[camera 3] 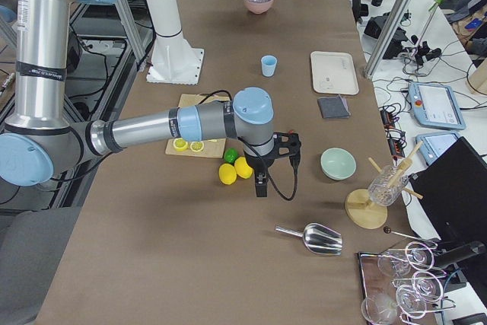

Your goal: Put ice and strawberries in cup

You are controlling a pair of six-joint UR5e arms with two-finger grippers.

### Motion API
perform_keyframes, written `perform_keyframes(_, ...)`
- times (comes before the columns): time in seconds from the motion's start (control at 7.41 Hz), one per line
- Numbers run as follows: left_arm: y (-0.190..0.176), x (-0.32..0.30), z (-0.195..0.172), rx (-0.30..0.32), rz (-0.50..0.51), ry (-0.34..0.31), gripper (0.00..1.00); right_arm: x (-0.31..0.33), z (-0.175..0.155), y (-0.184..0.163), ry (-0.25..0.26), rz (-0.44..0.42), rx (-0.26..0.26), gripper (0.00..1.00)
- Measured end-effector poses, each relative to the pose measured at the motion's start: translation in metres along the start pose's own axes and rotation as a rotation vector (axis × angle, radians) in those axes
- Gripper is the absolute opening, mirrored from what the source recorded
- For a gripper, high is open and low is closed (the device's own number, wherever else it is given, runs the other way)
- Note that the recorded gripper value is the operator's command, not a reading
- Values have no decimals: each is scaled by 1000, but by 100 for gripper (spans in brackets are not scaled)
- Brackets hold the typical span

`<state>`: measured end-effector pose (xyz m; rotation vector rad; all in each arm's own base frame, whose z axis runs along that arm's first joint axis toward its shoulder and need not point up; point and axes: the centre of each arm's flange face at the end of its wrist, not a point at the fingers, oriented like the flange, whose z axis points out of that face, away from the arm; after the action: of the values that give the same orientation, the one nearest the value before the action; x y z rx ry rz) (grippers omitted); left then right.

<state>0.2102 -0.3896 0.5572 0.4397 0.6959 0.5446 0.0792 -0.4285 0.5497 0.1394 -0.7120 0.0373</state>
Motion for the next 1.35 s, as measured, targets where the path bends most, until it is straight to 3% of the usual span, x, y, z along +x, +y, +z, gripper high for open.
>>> perform_keyframes(1.35, 9, 0, 0, 14, 113, 5, 88, 1, 1, 1, 0, 2, -2, 100)
